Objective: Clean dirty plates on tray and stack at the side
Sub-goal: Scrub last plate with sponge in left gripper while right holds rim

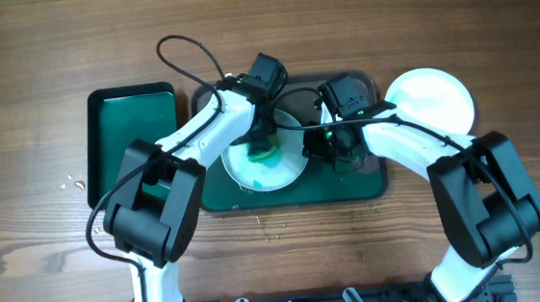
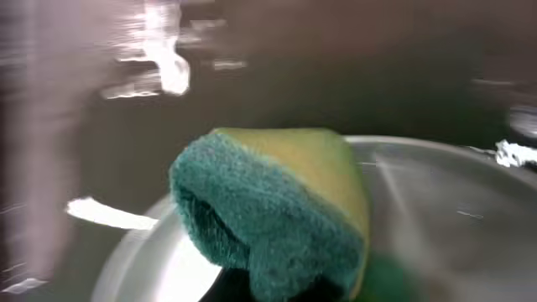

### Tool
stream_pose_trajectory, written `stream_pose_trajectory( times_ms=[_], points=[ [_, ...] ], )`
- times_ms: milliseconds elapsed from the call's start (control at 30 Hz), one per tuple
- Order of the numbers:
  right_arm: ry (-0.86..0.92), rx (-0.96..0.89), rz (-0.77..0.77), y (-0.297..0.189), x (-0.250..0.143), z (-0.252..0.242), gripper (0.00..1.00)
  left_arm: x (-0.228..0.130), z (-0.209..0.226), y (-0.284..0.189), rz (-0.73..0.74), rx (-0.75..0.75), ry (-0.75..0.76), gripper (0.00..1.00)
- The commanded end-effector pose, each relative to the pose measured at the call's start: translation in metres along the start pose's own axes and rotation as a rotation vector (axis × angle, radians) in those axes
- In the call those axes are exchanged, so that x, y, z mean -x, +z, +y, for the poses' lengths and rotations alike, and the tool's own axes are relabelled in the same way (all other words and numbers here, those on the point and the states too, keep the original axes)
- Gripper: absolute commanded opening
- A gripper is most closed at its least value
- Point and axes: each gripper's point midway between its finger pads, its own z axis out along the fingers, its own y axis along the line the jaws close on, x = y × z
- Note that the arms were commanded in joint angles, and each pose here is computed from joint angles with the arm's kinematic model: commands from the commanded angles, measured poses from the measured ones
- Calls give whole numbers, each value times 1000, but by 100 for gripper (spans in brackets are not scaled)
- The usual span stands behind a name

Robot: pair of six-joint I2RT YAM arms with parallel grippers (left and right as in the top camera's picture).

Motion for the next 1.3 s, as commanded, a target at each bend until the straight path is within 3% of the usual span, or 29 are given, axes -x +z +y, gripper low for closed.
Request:
stream_pose_trajectory(
  times_ms=[0, 133, 333, 400, 567, 667, 867, 1067, 1267],
  points=[
    [12, 3, 18, 2, -5, -2, 4, 6, 55, -1, -87, 283, -113, 4],
    [11, 3, 17, 2, -5, -2, 4, -32, 44, 0, 111, 204, -76, 4],
    [11, 3, 17, 2, -5, -1, 4, -94, -32, -22, 472, -310, 225, 4],
    [12, 4, 17, 2, -5, -1, 4, -99, -47, -30, 494, -423, 284, 4],
    [11, 4, 17, 2, -5, -1, 4, -79, -64, -26, 396, -488, 303, 4],
    [11, 4, 17, 2, -5, -1, 4, -57, -64, -16, 288, -436, 279, 4],
    [11, 3, 17, 2, -5, -1, 4, -6, -5, 7, 66, -63, 64, 4],
    [11, 4, 17, 2, -5, -1, 4, 9, 40, -11, 125, 47, -23, 4],
    [-47, 20, 13, -1, -3, 4, 4, 31, 73, -50, 204, 55, -79, 4]
  ],
)
